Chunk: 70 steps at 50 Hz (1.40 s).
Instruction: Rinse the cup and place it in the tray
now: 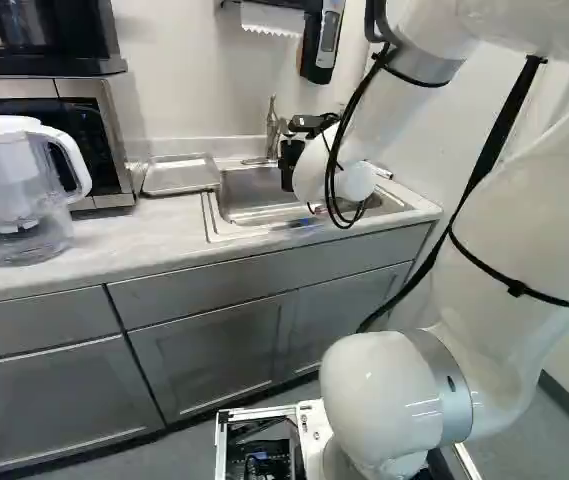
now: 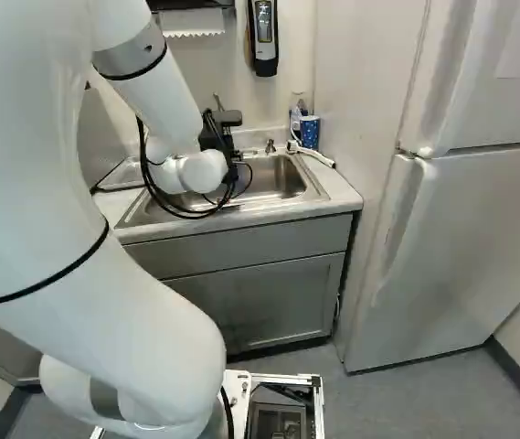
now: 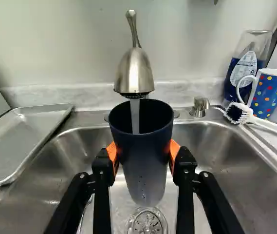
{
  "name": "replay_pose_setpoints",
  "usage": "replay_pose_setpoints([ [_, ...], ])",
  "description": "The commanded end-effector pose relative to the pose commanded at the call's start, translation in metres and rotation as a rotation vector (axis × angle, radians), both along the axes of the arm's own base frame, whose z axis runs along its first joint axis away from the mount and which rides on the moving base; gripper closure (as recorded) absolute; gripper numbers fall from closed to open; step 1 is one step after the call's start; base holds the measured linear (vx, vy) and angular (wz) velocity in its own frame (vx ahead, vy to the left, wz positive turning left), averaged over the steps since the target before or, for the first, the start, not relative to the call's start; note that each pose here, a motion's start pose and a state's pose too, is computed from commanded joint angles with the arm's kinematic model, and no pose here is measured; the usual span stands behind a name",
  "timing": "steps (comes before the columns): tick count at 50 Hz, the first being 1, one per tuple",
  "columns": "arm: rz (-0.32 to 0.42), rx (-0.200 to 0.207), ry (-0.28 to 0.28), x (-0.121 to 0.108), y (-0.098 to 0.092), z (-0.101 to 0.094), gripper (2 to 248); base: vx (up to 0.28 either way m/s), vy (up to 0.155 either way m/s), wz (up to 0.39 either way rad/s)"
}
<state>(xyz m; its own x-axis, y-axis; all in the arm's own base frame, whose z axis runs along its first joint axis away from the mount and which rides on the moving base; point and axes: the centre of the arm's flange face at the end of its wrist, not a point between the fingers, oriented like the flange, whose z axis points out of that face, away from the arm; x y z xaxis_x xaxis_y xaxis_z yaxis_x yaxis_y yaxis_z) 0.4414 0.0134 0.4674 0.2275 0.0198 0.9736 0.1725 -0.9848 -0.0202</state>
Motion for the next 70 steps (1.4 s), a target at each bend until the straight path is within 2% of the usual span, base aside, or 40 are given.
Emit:
replay_pose_setpoints([
  [70, 0.0, 0.0, 0.0, 0.0, 0.0, 0.0, 129, 0.0, 0.0, 0.0],
])
